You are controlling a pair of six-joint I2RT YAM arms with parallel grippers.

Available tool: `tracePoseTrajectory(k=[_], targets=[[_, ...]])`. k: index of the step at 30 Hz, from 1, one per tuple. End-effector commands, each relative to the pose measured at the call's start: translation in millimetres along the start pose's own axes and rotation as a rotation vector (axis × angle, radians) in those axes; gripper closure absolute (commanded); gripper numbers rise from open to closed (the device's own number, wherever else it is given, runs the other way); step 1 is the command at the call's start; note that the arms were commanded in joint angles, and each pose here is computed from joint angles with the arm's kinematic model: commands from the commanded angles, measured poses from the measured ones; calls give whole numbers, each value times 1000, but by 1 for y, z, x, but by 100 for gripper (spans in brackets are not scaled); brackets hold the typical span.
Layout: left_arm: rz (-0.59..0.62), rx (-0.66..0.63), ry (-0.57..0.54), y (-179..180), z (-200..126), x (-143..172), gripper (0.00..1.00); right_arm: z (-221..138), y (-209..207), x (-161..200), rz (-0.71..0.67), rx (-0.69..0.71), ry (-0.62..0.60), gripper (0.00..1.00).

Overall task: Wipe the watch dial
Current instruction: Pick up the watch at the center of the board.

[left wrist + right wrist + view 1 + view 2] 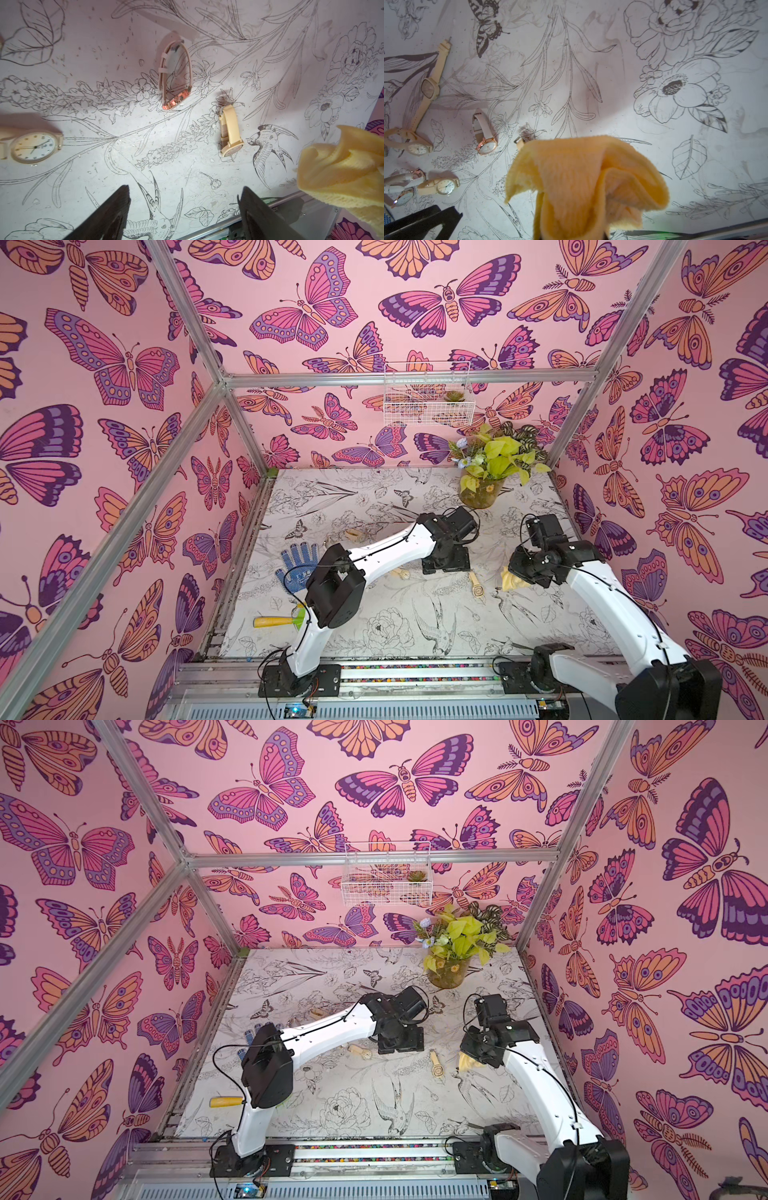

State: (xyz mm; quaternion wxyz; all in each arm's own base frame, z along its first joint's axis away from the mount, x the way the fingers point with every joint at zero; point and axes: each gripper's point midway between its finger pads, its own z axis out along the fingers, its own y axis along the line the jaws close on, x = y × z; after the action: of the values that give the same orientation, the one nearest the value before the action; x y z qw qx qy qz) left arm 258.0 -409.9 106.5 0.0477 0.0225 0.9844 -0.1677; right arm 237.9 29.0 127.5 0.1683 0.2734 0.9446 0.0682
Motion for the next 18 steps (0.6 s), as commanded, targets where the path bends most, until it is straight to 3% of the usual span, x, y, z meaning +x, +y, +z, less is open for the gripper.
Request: tracePoseTrajectory(k=[1, 8, 13, 18], targets=[[-73, 13, 50, -8, 7, 3, 17, -5, -23, 0, 49, 91, -27, 100], [-100, 48, 103, -37, 30, 10, 27, -17, -42, -5, 81, 136, -87, 100], [-77, 63, 148, -55, 50, 24, 40, -18, -51, -5, 113, 134, -108, 100], [-49, 63, 166, -63, 62, 33, 46, -15, -55, 1, 125, 123, -99, 100]])
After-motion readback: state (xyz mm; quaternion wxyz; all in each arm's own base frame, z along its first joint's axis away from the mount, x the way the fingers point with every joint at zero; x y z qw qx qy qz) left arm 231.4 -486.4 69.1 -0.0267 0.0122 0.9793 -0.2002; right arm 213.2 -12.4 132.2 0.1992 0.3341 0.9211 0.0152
